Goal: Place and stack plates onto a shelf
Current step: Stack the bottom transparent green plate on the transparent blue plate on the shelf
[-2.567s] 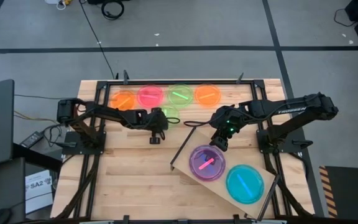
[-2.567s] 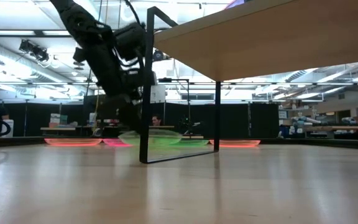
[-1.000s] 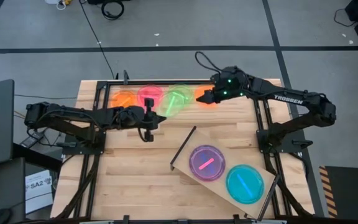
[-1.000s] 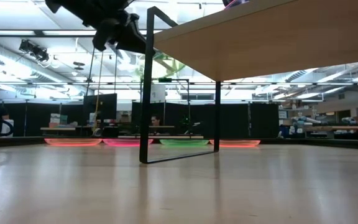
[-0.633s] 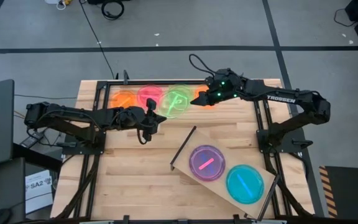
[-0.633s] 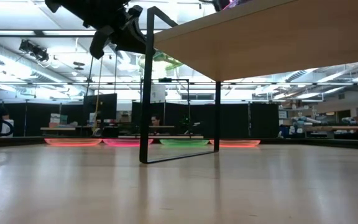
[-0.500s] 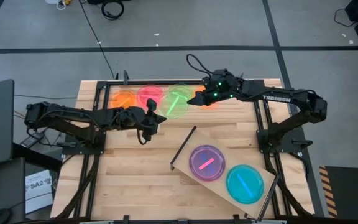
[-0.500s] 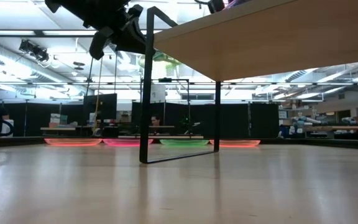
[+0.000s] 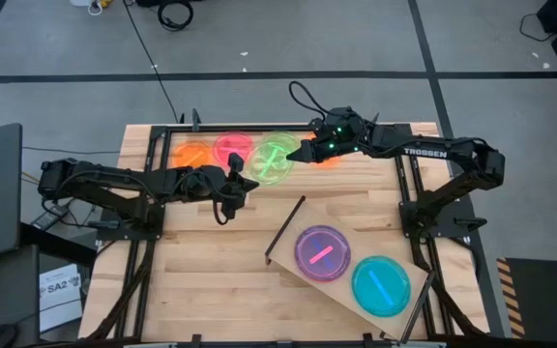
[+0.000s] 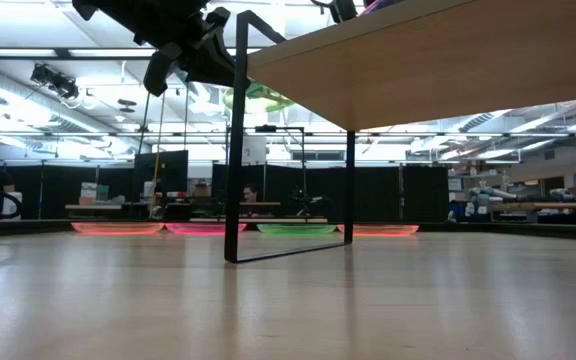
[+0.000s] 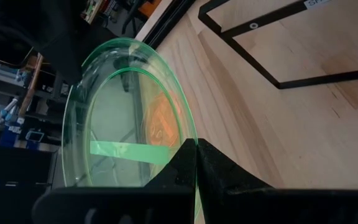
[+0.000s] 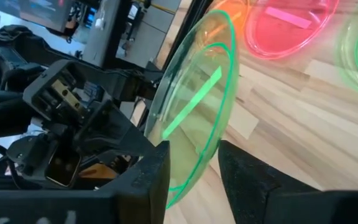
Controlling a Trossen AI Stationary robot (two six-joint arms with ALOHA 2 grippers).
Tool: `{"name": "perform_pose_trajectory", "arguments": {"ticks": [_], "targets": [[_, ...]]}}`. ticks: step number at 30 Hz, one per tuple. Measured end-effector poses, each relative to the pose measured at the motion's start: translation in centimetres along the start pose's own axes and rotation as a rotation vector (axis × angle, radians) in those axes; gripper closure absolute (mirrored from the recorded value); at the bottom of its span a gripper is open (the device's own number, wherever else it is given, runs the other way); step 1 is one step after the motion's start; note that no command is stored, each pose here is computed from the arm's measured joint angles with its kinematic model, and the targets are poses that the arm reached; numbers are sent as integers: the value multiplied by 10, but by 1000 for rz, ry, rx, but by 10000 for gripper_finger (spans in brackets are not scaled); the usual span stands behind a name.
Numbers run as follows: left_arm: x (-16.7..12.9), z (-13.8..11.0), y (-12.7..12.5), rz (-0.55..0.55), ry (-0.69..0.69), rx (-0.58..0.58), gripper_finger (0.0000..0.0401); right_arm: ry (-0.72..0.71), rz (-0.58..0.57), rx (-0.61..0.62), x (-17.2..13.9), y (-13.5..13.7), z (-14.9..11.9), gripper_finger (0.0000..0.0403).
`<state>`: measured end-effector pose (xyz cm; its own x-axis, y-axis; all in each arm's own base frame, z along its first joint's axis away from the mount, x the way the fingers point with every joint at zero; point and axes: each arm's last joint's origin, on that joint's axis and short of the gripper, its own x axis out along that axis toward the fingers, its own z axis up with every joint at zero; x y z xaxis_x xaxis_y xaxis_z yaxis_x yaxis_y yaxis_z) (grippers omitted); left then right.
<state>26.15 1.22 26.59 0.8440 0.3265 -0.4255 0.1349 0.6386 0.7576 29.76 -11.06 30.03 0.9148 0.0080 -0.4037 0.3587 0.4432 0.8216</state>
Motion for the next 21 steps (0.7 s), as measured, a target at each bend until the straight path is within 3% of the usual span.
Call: {"name": "perform_pose_trajectory", "arguments": {"ticks": [15,21], "targets": [[0,0,0,-1,1,0,394,0,-1,-8,0,0,0,343],[0,0,0,2,-3,-2,373,-1,-1,-11,0,0,0,362]]}}
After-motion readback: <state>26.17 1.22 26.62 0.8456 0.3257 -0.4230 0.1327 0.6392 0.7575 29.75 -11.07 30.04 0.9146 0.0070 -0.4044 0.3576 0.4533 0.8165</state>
